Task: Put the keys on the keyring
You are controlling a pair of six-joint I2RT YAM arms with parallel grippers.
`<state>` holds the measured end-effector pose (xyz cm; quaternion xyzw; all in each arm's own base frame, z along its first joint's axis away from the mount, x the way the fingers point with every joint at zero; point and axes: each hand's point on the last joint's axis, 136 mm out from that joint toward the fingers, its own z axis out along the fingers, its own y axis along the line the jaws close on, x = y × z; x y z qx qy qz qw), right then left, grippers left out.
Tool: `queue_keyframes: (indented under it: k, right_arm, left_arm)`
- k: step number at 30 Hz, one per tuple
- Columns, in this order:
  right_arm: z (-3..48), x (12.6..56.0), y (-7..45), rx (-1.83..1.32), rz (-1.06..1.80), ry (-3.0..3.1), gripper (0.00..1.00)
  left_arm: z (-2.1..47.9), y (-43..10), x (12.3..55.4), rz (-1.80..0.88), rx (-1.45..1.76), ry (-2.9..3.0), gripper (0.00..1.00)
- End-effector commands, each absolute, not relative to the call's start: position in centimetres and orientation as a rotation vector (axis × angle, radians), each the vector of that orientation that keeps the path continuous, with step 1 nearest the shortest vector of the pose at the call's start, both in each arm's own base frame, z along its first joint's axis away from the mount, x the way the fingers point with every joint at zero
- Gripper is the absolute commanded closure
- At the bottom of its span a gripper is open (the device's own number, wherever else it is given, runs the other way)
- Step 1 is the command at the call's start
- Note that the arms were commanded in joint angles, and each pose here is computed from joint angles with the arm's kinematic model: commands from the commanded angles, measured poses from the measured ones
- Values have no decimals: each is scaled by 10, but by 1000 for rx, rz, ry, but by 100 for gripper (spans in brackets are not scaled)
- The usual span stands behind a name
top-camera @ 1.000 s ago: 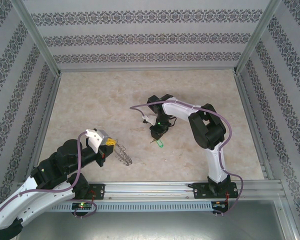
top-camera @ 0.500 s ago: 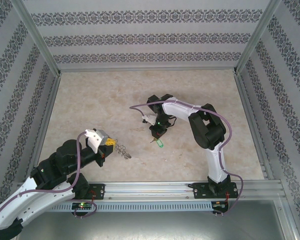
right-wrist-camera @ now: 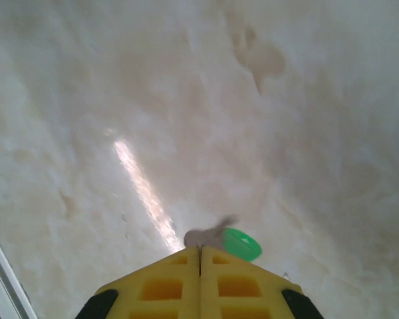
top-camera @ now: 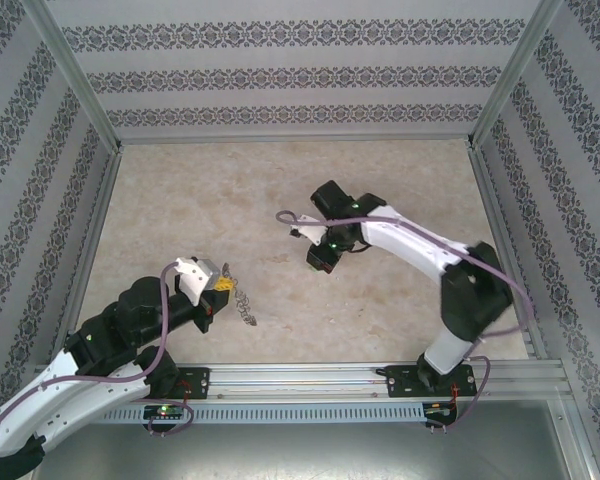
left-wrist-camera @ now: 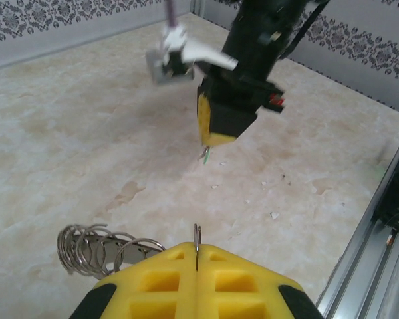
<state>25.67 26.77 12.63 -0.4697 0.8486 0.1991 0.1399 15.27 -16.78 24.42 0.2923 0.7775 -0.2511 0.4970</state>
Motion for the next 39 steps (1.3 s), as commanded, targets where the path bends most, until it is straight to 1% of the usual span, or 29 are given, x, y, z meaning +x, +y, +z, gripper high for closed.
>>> queue_keyframes:
  k: [1, 5, 10, 15, 21, 39]
  right_arm:
    - [174, 243, 293, -1398, 715, 2100, 100]
    - [237, 203, 308, -1392, 846, 1705, 100]
    - [298, 164, 310, -1312, 960, 1385, 100]
    - [328, 132, 312, -1283, 1041, 1197, 100]
    - [341, 111, 311, -1293, 1077, 1106, 100]
    - [338, 97, 324, -1316, 1131, 1106, 100]
  left_arm:
    - [275, -178, 150, -659, 742, 1755, 100]
    - [286, -192, 144, -703, 821, 1669, 100]
    - [313, -214, 124, -852, 930, 1471, 100]
    - [331, -230, 105, -952, 1051, 1346, 100]
    - [336, -237, 104, -973, 1067, 1296, 100]
    - [333, -243, 105, -1001, 1059, 1265, 100]
